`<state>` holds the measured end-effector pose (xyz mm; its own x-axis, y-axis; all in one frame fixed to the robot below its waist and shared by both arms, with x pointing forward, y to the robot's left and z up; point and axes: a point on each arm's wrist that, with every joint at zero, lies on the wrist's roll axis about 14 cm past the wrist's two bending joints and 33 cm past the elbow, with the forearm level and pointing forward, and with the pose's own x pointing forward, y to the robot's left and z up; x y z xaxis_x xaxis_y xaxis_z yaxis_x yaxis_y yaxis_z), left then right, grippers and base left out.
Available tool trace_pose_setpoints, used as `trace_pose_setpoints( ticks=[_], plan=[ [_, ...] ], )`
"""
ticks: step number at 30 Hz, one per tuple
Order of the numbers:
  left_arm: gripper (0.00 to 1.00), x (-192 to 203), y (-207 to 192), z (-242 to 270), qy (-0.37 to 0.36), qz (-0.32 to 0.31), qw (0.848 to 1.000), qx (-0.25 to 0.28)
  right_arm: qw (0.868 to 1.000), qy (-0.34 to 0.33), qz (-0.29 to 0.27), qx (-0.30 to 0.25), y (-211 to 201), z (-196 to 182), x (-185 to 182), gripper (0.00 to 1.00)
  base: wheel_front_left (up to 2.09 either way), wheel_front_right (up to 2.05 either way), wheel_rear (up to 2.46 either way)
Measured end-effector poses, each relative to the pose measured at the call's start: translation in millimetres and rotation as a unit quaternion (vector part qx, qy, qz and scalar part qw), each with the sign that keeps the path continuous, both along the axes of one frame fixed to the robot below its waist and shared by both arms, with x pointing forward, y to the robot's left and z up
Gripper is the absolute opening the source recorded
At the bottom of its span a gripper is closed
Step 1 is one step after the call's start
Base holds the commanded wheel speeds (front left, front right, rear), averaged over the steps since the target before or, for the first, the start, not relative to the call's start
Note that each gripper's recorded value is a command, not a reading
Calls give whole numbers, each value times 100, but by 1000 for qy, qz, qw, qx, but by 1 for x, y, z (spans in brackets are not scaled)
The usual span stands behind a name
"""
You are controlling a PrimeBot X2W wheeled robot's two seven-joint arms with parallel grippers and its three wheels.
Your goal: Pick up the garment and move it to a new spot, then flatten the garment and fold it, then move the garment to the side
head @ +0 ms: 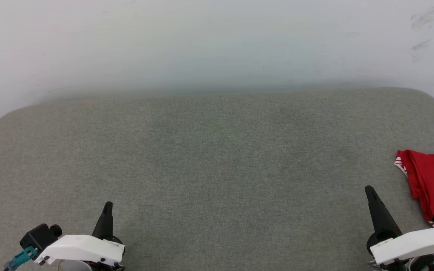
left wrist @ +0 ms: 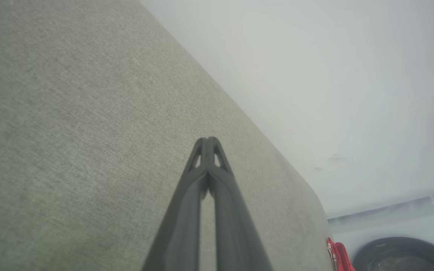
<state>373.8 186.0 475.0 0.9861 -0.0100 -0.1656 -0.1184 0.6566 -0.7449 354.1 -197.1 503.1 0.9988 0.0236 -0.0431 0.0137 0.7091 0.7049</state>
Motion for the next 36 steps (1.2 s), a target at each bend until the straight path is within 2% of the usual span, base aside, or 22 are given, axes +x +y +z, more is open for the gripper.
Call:
trace_pose_setpoints(
  ticks=[13, 36],
  plan=[
    [0, 3, 0, 3, -4, 8, 997, -73, 997, -1, -5, 77, -1, 0, 6, 0, 0, 0, 0],
    [0, 9, 4, 12, -23, 19, 981, -192, 978, -5, -14, 208, -3, 1, 17, 0, 0, 0, 0]
  ],
)
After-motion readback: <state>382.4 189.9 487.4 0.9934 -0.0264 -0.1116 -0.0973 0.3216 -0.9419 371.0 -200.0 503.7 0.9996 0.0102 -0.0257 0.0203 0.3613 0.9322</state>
